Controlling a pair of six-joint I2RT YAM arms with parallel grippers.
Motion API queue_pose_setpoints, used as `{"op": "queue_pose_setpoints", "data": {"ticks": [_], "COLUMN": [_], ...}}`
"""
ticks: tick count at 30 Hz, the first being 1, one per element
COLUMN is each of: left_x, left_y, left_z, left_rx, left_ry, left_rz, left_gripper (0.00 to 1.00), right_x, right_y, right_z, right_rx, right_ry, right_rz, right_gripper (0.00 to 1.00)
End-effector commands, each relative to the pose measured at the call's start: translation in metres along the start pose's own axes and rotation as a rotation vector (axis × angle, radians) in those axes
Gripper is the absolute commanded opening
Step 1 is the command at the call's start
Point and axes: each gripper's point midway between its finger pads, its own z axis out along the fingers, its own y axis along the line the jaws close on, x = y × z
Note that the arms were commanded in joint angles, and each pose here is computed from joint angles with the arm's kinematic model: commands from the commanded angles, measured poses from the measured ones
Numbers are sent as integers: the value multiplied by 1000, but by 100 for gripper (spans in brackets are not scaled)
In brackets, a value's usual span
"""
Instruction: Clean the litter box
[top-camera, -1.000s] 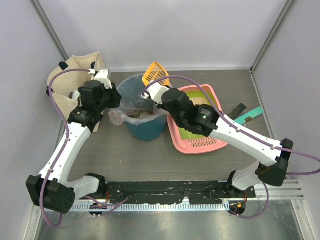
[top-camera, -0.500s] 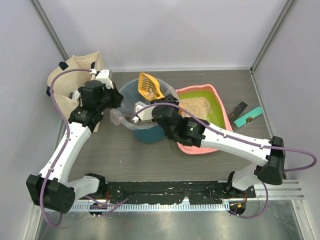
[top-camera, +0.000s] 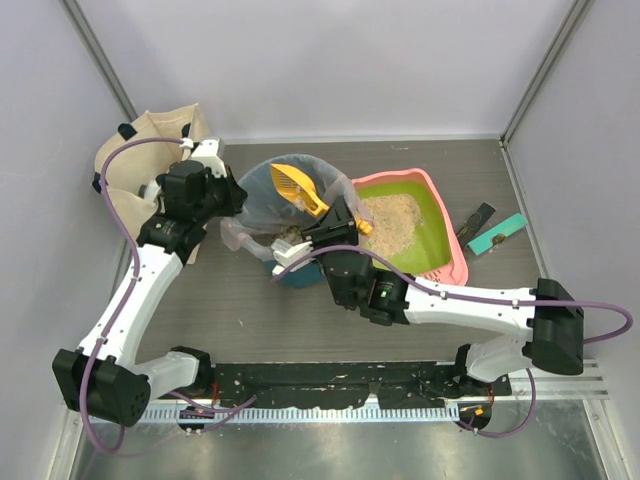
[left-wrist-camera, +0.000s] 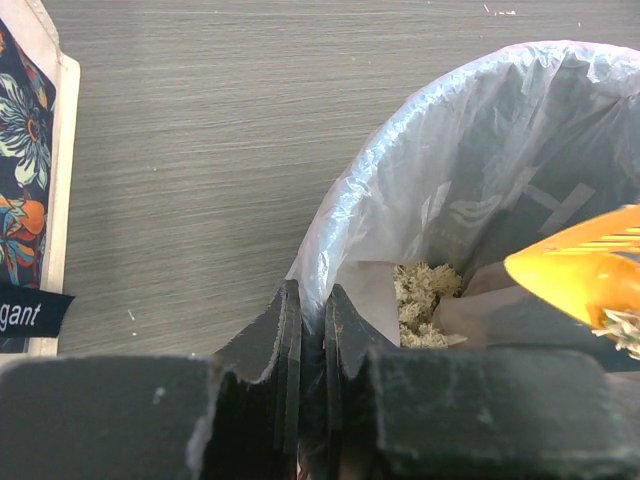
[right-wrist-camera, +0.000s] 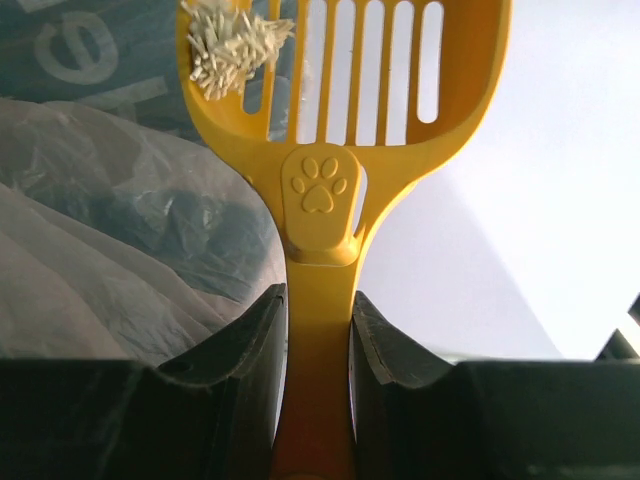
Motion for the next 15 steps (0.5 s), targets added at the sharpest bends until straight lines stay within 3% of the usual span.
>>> {"op": "queue_pose_setpoints", "data": {"ticks": [1,8,15], "left_x": [-16,-17,-17], "left_y": [-19,-16,-16], "left_z": [-6,-6,-6], "left_rx": [81,63,62], "left_ry": [-43,-47,-49], "left_rz": [-2,-7,-5], "left_gripper": [0,0,0], "right_x": [13,15,18], "right_y": [-54,-72,-76], "right_z": [-15,-26,-30], "right_rx": [182,321,322], "right_ry": [10,0,-4], "right_rz": [-33,-149,-151], "right_gripper": [1,1,1]}}
